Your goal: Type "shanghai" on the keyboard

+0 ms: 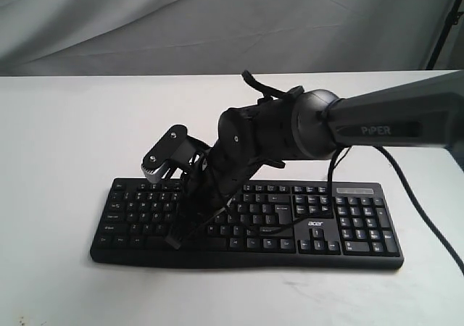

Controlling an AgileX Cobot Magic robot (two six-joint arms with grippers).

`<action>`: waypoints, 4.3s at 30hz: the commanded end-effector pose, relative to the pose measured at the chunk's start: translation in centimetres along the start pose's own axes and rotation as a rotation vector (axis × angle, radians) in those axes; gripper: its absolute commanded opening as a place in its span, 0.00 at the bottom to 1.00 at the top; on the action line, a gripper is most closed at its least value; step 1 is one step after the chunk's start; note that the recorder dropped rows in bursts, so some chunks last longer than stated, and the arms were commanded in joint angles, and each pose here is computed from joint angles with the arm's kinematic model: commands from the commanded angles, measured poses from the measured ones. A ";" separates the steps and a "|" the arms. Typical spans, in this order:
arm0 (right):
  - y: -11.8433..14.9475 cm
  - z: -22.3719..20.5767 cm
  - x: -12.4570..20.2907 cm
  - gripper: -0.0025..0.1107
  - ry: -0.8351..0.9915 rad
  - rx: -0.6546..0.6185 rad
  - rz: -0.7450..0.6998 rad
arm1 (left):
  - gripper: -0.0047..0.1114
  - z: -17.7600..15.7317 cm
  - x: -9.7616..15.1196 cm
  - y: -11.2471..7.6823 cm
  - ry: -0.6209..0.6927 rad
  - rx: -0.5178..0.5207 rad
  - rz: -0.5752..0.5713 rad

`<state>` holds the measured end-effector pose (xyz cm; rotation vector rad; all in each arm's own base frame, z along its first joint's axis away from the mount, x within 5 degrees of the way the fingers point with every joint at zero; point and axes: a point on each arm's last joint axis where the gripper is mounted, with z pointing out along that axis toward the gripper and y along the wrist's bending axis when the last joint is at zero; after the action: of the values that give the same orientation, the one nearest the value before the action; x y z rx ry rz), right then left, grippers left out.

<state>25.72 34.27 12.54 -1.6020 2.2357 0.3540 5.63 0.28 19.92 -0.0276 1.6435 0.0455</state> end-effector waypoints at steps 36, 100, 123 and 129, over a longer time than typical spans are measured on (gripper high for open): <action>3.3 3.1 -7.7 0.02 -0.080 -0.084 -0.161 | 0.04 0.0 0.0 0.0 -0.007 0.007 -0.002; -2.8 -1.5 2.0 0.02 -0.017 0.053 0.098 | 0.04 0.0 0.0 0.0 -0.007 0.007 -0.002; -2.7 -3.7 1.4 0.02 -0.069 0.074 0.088 | 0.04 0.0 0.0 0.0 -0.007 0.007 -0.002; -1.7 -10.0 1.2 0.02 -0.151 0.120 0.070 | 0.04 0.0 0.0 0.0 -0.007 0.007 -0.002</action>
<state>26.14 29.89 19.53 -1.4124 2.1731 0.3467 5.63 0.28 19.92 -0.0276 1.6435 0.0455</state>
